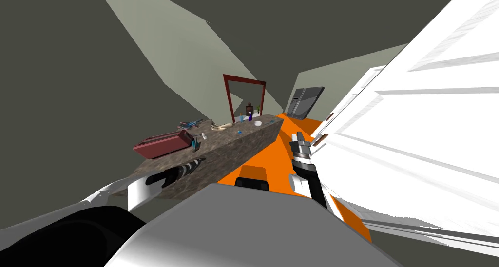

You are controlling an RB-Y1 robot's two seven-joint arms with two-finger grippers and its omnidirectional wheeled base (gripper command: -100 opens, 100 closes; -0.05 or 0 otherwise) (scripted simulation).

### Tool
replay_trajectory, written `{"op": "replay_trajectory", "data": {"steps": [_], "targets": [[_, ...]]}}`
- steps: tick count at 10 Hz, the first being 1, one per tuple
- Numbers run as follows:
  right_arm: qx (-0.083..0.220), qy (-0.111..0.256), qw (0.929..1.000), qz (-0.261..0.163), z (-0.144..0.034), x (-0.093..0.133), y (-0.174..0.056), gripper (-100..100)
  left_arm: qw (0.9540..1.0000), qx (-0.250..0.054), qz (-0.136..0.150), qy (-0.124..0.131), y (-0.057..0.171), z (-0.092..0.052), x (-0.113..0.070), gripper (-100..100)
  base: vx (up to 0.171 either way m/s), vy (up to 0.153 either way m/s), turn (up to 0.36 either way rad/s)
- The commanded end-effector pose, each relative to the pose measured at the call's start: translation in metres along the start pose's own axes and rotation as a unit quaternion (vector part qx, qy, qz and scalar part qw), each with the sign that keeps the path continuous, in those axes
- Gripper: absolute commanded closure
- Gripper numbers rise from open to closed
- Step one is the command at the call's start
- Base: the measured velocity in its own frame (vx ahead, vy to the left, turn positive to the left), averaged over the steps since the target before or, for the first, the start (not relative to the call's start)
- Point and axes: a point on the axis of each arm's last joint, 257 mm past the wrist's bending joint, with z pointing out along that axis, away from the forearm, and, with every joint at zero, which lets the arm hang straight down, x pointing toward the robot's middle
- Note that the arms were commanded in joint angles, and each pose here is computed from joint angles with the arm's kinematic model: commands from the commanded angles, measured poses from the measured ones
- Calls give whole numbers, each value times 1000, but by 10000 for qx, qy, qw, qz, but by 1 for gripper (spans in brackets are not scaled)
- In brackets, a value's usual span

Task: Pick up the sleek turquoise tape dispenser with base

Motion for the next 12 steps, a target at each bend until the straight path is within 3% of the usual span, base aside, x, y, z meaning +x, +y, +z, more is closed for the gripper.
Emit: {"op": "replay_trajectory", "data": {"steps": [1,2,5,8,10,12], "targets": [[0,0,10000,0,0,0,0,0,9996,-202,217,-39,9,-2,-10,-100,72,15,-22],[0,0,10000,0,0,0,0,0,9981,-452,395,-100,24,-7,-24,-100,70,11,-35],[0,0,10000,0,0,0,0,0,9954,-699,636,-165,34,-14,-42,-100,55,19,-20],[0,0,10000,0,0,0,0,0,9844,-1274,1162,-351,58,-32,-86,-100,98,37,-36],[0,0,10000,-1,0,0,0,0,9747,-1568,1524,-466,63,-43,-114,-100,148,87,-35],[0,0,10000,0,0,0,0,0,9747,-1568,1524,-466,63,-43,-114,-100,63,26,-7]]}}
